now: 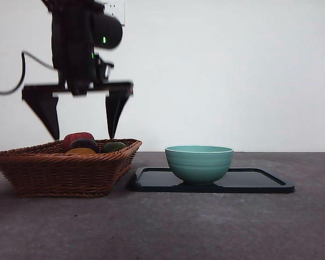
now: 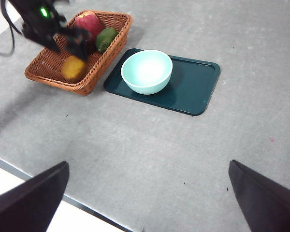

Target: Pick up the wifruite, put it on the bowl, pick up the plate, put it on desk

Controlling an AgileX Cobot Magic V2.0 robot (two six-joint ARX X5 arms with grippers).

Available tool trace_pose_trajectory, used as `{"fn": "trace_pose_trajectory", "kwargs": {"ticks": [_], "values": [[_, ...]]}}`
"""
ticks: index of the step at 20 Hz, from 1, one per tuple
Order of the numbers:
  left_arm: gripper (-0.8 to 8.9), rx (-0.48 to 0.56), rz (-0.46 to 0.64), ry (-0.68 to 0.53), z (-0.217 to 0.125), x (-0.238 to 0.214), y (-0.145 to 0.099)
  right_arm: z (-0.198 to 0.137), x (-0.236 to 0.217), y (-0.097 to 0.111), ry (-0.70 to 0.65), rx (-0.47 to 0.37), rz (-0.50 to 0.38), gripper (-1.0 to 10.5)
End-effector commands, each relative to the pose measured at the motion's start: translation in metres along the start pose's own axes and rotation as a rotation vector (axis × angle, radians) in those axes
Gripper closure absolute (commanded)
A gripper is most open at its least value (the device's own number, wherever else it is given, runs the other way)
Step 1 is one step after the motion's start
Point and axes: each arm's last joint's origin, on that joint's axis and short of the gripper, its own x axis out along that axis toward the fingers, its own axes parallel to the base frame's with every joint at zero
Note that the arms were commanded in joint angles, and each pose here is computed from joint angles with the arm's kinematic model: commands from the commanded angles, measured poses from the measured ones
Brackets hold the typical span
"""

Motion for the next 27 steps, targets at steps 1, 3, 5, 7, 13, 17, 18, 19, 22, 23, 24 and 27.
{"fn": "trace_pose_trajectory", "kwargs": {"ticks": [1,3,5,7,13,17,18,19,22,23,24,27], "values": [[2.79,0.053,-0.024,-0.081,-0.005,-0.042,0.001,-0.006,-0.002,0.0,0.065,0.018,-0.003,3.7],[2.79,0.086,-0.04,-0.131,-0.017,-0.074,0.005,-0.006,-0.002,0.0,0.065,0.018,-0.003,3.7],[2.79,0.118,-0.05,-0.166,-0.035,-0.104,0.01,-0.006,-0.002,0.0,0.065,0.018,-0.003,3.7],[2.79,0.179,-0.062,-0.201,-0.056,-0.135,0.014,-0.006,-0.002,0.0,0.065,0.018,-0.003,3.7],[2.82,0.312,-0.118,-0.333,-0.125,-0.207,0.026,-0.006,-0.002,0.0,0.065,0.019,-0.003,3.7],[2.82,0.371,-0.184,-0.391,-0.164,-0.233,0.037,-0.006,-0.002,0.0,0.065,0.019,-0.003,3.7],[2.82,0.389,-0.223,-0.399,-0.174,-0.237,0.04,-0.006,-0.002,0.0,0.065,0.019,-0.003,3.7],[2.82,0.401,-0.264,-0.414,-0.184,-0.242,0.043,-0.006,-0.002,0.0,0.065,0.018,-0.003,3.7],[2.82,0.426,-0.332,-0.446,-0.21,-0.245,0.053,-0.006,-0.002,0.0,0.065,0.018,-0.003,3.7],[2.82,0.429,-0.339,-0.451,-0.218,-0.244,0.058,-0.006,-0.002,0.0,0.065,0.018,-0.003,3.7],[2.82,0.431,-0.34,-0.457,-0.225,-0.242,0.061,-0.006,-0.002,0.0,0.065,0.017,-0.003,3.7],[2.82,0.448,-0.338,-0.469,-0.247,-0.231,0.072,-0.006,-0.002,0.0,0.065,0.018,-0.003,3.7]]}}
